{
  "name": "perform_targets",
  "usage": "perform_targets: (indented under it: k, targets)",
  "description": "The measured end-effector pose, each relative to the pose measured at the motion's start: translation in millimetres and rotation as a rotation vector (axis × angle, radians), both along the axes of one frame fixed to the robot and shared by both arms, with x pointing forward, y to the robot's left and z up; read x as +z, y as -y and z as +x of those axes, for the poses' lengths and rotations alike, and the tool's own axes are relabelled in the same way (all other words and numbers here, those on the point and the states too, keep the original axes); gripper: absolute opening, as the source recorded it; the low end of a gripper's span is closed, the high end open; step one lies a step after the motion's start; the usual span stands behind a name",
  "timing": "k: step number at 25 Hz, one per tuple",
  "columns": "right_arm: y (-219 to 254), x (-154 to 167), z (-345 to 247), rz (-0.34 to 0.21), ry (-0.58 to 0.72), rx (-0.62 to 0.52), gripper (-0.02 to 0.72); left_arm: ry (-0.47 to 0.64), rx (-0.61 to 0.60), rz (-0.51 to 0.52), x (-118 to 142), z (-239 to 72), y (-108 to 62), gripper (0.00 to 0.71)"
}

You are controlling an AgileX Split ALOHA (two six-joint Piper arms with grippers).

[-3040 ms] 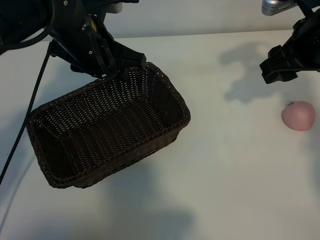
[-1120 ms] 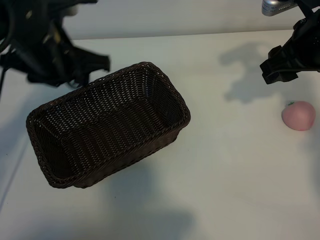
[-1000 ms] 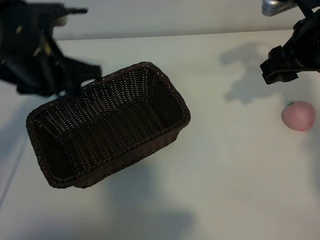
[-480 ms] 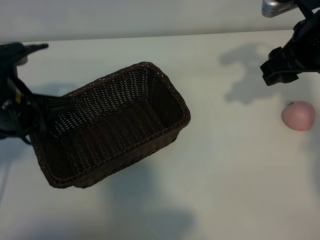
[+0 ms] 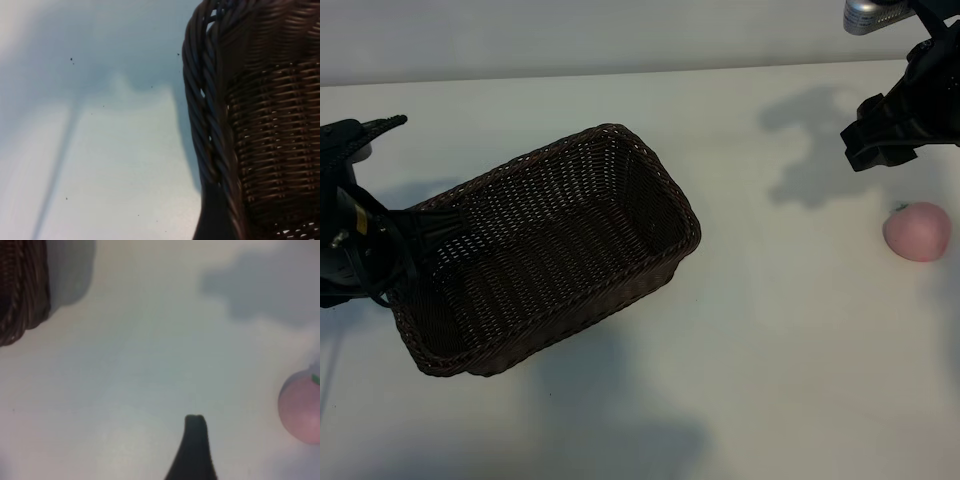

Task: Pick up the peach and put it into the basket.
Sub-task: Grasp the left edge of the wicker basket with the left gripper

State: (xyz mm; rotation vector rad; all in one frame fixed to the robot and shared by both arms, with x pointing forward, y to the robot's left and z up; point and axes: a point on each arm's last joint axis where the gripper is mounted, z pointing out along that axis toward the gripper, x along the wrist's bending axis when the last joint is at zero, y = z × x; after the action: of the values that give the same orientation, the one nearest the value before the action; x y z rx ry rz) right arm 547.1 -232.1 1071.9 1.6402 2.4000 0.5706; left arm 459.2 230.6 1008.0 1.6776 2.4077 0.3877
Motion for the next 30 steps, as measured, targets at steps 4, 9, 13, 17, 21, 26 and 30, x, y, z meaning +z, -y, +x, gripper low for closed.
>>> perform_targets:
  k: [4, 9, 13, 17, 21, 26, 30]
  targets:
    - [0, 0, 0, 0.003, -0.001, -0.006, 0.593, -0.002, 0.001, -0.001, 0, 0, -0.4, 0.509]
    - [0, 0, 0, 0.008, -0.005, -0.021, 0.593, 0.004, 0.005, -0.007, 0, 0, -0.1, 0.509]
    - [0, 0, 0, 0.008, -0.005, -0.021, 0.593, 0.004, 0.020, -0.009, 0, 1, -1.2, 0.509]
    - [0, 0, 0, 0.008, -0.005, -0.021, 0.593, -0.007, 0.042, -0.003, 0, 0, -4.8, 0.509]
    - [0, 0, 0, 0.009, -0.006, -0.022, 0.593, -0.028, 0.066, -0.011, -13, -4, -11.3, 0.509]
    - [0, 0, 0, 0.009, -0.007, -0.022, 0.593, -0.046, 0.100, -0.050, -32, -13, -17.8, 0.509]
    - [0, 0, 0, 0.009, -0.007, -0.022, 0.593, -0.012, 0.099, -0.069, -33, -9, -19.3, 0.509]
